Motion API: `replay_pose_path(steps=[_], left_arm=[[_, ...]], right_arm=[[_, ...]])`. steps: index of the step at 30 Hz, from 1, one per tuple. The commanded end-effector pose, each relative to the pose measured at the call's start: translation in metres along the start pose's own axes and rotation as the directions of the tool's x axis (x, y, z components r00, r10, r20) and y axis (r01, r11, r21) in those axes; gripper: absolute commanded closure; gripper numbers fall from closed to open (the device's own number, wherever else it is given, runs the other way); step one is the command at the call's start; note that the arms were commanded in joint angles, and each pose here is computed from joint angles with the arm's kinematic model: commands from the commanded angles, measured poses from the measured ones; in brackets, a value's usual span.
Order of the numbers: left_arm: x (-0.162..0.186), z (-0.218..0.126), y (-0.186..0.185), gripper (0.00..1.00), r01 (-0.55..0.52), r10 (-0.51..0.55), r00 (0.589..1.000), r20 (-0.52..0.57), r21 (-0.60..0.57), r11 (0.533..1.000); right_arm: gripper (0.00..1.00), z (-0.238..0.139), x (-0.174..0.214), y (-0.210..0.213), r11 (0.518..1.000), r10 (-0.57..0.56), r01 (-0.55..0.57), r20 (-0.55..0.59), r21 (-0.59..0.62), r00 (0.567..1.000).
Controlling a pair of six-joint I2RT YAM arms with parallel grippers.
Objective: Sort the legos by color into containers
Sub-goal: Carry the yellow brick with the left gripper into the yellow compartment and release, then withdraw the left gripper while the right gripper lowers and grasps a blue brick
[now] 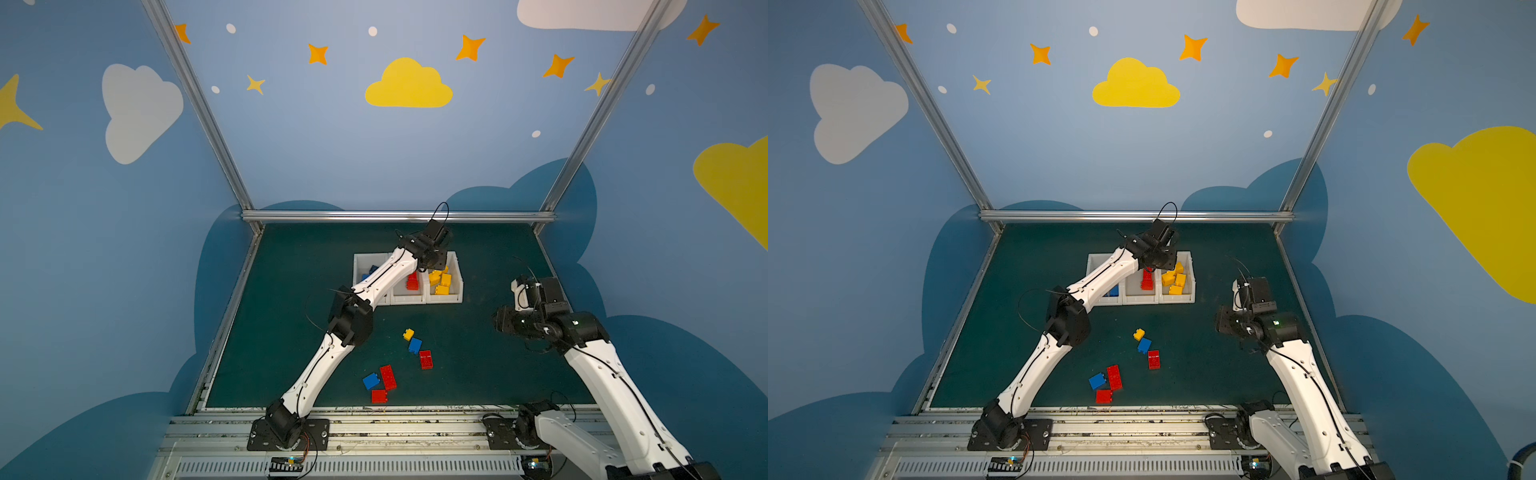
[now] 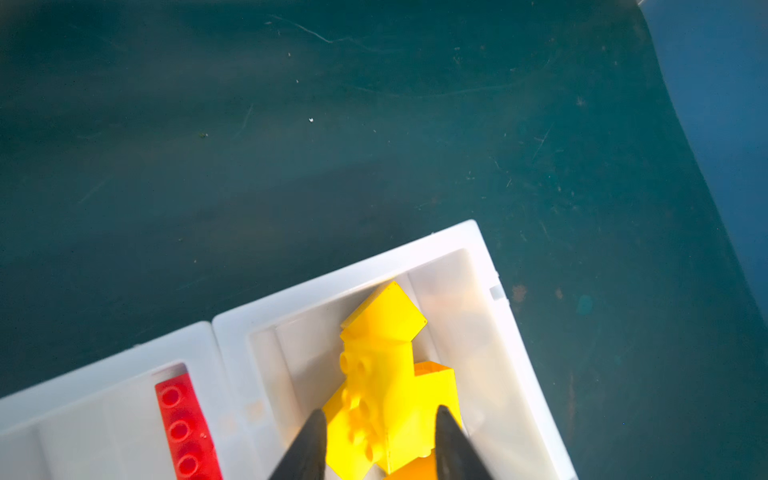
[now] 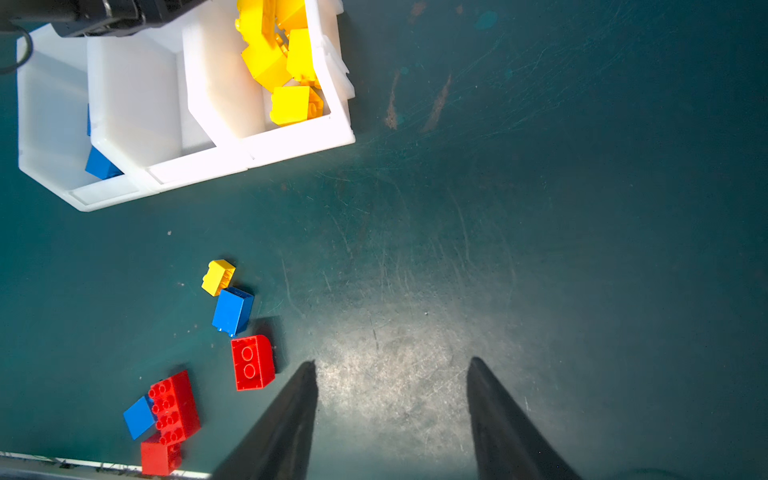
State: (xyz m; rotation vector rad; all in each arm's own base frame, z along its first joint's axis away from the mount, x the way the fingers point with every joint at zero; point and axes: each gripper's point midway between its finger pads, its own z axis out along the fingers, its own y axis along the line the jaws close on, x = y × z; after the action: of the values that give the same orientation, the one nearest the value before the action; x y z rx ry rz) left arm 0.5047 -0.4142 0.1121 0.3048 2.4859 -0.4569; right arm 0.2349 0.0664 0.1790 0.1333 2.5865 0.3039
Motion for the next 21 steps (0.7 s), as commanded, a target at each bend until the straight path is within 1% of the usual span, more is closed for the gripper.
replay_pose_path(steps=[1,4,7,9,13,16,19,21], left_arm=[[-0.018,-0.017,-0.012,0.53,-0.013,0.011,0.999,0.053,0.048,0.999],[-0.027,-0.030,-0.018,0.51,-0.019,0.014,0.997,0.074,0.068,0.998],[-0.034,-0.048,-0.023,0.50,-0.021,0.014,0.997,0.078,0.100,0.995],[-0.037,-0.065,-0.025,0.49,-0.041,0.033,0.997,0.073,0.118,0.992],[-0.035,-0.093,-0.017,0.47,-0.069,0.064,0.996,0.055,0.090,0.994],[-0.028,-0.114,-0.010,0.47,-0.078,0.073,0.995,0.064,0.083,0.993],[-0.019,-0.135,0.002,0.47,-0.049,0.038,0.993,0.110,0.100,0.994],[-0.013,-0.155,0.015,0.47,0.002,-0.019,0.988,0.155,0.105,0.994]], right_arm=[[0.40,-0.015,-0.003,-0.003,1.000,-0.016,0.016,0.036,0.014,0.999],[0.40,-0.019,-0.004,-0.004,1.000,-0.020,0.019,0.042,0.019,0.999],[0.40,-0.020,-0.005,-0.003,1.000,-0.023,0.022,0.045,0.019,0.999],[0.40,-0.018,-0.005,0.000,1.000,-0.026,0.026,0.036,0.005,0.999],[0.40,-0.014,-0.004,0.011,0.998,-0.040,0.040,0.007,-0.049,0.999],[0.40,-0.005,-0.003,0.024,0.993,-0.060,0.057,-0.031,-0.099,0.998],[0.40,0.006,-0.001,0.034,0.991,-0.069,0.060,-0.074,-0.117,0.995],[0.40,0.016,-0.001,0.043,0.990,-0.080,0.068,-0.100,-0.124,0.992]])
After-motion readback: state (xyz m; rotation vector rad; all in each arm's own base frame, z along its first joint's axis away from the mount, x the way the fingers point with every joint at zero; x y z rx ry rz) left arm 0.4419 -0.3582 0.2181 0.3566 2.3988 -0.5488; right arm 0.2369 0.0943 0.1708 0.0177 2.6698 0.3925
